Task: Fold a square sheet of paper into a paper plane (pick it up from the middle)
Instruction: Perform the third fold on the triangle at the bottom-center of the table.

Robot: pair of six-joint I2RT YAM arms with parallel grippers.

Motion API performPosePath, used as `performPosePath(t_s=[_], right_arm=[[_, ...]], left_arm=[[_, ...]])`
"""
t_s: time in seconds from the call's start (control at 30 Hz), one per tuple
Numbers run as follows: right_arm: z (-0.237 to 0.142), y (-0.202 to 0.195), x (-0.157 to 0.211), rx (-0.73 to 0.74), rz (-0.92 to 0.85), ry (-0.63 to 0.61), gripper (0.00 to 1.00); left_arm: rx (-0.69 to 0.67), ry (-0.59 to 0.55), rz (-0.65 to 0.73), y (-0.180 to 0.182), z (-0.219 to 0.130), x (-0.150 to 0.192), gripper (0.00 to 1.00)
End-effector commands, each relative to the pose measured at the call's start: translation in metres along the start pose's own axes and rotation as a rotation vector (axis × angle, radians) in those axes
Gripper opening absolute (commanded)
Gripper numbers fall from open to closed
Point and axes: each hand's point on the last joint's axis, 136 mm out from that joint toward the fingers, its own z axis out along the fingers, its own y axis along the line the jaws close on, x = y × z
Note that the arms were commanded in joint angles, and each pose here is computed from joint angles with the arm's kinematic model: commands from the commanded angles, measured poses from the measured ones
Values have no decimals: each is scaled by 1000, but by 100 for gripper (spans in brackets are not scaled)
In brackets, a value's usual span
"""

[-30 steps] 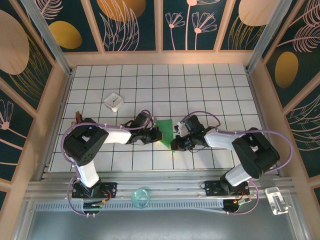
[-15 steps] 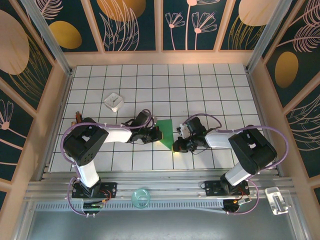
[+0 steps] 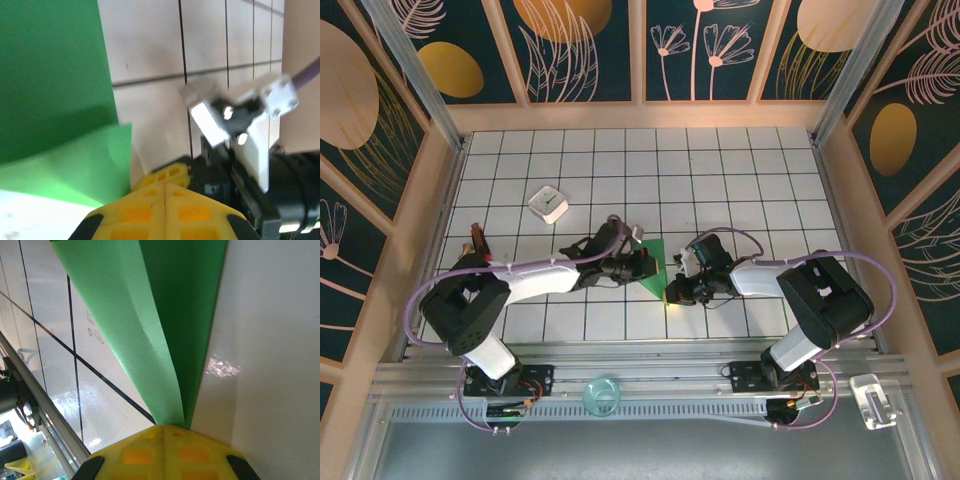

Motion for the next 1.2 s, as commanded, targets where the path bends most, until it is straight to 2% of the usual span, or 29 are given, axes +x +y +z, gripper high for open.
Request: performPosePath(t_s=[0.0,0.6,1.17], right_arm=[[4,-53,31,194,102,64,0],[4,-56,30,212,108,73,0],[-1,-87,55,382,202,143,0]], left_arm=[[-11,48,-84,14,13,16,0],[-52,118,-144,40,41,33,0],[-136,70,-162,72,35,16,0]])
